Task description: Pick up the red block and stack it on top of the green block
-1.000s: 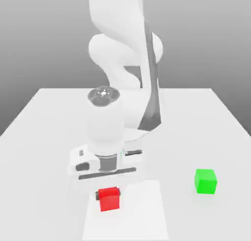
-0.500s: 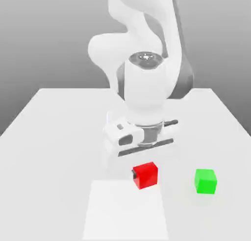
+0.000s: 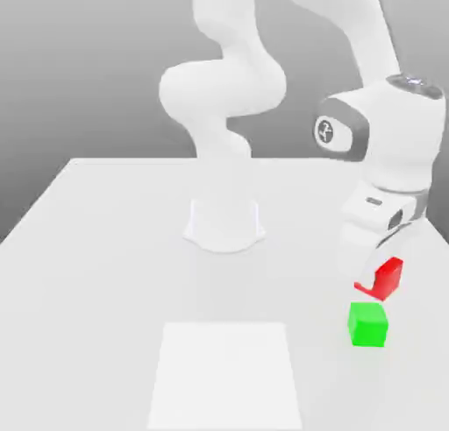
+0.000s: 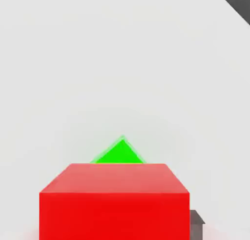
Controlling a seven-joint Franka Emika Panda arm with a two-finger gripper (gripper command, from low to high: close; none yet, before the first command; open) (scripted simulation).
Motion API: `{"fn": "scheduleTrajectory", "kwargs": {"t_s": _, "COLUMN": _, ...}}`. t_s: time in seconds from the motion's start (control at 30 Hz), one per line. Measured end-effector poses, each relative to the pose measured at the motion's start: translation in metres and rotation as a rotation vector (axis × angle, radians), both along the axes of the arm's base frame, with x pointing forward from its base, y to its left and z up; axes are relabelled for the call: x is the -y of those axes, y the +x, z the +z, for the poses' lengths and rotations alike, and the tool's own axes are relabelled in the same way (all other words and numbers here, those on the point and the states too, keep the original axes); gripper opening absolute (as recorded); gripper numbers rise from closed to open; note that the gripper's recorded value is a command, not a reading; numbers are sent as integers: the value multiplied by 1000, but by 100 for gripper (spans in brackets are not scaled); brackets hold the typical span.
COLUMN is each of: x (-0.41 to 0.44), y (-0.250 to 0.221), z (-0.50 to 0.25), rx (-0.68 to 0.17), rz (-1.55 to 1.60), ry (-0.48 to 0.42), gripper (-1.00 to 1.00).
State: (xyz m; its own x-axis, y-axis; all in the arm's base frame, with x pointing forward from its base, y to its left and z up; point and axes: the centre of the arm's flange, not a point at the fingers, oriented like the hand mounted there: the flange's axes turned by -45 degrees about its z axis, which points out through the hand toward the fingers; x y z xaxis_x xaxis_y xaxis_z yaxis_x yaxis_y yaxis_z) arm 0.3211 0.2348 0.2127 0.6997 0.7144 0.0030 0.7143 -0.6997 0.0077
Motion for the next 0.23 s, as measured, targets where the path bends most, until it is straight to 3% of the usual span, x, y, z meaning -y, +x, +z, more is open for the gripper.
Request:
{"fn": "scheduleTrajectory", "kwargs": {"t_s": 0.13, "x": 0, "y": -3, "z": -27, "rx": -5, "rz": 5, "ry": 2, "gripper": -100}}
{"fn": "scheduleTrajectory", "kwargs": {"t_s": 0.17, "x": 0, "y": -4, "z": -31, "rx": -6, "rz": 6, "ry": 2, "gripper": 100}}
{"fn": "scheduleTrajectory", "kwargs": {"t_s": 0.23, "x": 0, "y": -4, "z": -31, "rx": -6, "rz": 6, "ry": 2, "gripper": 100}}
